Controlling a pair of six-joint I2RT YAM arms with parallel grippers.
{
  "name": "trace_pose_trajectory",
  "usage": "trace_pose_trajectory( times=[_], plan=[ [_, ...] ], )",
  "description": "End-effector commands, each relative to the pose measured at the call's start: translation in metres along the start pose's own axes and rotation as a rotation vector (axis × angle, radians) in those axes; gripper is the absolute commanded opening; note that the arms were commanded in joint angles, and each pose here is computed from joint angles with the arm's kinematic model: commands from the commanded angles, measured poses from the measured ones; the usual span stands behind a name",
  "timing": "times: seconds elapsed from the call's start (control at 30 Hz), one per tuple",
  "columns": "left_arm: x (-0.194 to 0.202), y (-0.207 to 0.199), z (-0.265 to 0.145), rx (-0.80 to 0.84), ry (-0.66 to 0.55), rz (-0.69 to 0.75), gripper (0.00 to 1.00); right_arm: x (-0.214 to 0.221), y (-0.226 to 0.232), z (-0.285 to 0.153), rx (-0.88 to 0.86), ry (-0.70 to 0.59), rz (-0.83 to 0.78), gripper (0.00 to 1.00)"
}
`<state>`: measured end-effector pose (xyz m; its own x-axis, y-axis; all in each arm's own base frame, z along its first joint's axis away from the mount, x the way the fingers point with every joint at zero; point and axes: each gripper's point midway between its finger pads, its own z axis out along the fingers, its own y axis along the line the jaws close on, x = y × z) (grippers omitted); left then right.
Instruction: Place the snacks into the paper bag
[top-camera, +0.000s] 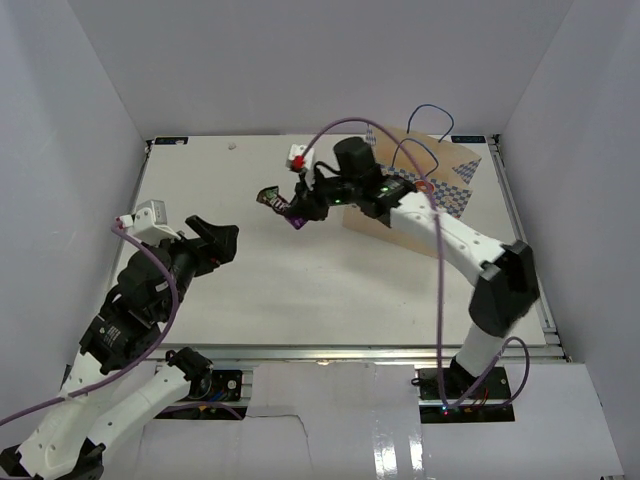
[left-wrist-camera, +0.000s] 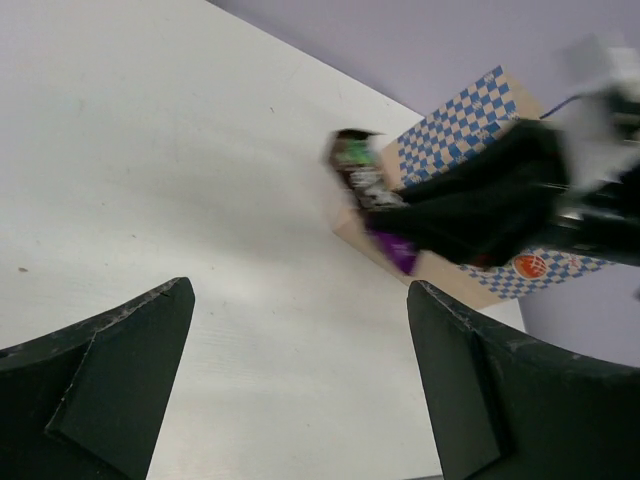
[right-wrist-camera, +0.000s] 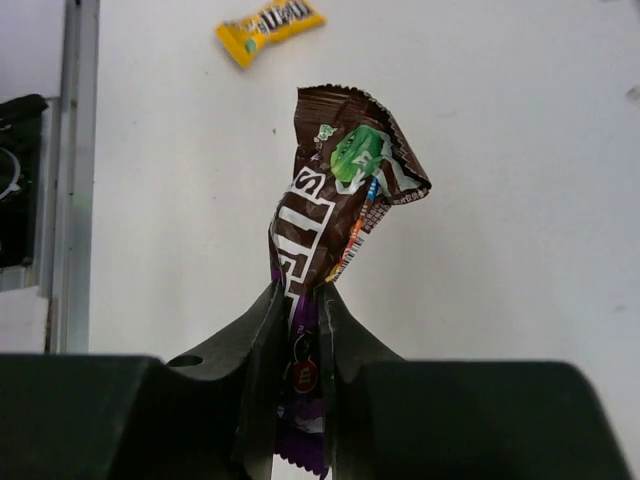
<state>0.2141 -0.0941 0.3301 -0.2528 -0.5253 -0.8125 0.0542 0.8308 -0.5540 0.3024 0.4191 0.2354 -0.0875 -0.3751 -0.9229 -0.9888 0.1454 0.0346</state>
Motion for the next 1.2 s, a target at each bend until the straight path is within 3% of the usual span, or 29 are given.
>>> trace_pose_trajectory(
  times=[0.0, 0.13, 0.3, 0.5, 0.6, 1.03, 1.17],
  plan=[
    [-0.007, 0.014, 0.002, -0.048, -0.062, 0.051, 0.98, -0.057, 0.046, -0.078, -0.131, -0.139, -0.262, 0.10],
    [0.001, 0.019, 0.009, -0.053, -0.063, 0.109, 0.98, -0.086, 0.025, -0.153, 0.070, -0.167, -0.388, 0.10],
    [0.019, 0.004, 0.023, 0.029, 0.003, 0.182, 0.98, -0.123, -0.047, -0.273, 0.477, -0.159, -0.464, 0.09],
    [0.046, -0.007, 0.041, 0.064, 0.124, 0.241, 0.98, -0.103, -0.097, -0.371, 0.748, -0.101, -0.413, 0.09],
    [0.050, -0.007, 0.041, 0.064, 0.147, 0.239, 0.98, -0.079, -0.109, -0.389, 0.780, -0.059, -0.373, 0.09],
    [0.055, 0.003, 0.033, -0.001, 0.197, 0.190, 0.98, 0.015, -0.140, -0.347, 0.591, 0.102, -0.251, 0.23],
    [0.055, 0.005, 0.036, -0.025, 0.195, 0.189, 0.98, 0.025, -0.149, -0.339, 0.575, 0.124, -0.233, 0.41]
  ],
)
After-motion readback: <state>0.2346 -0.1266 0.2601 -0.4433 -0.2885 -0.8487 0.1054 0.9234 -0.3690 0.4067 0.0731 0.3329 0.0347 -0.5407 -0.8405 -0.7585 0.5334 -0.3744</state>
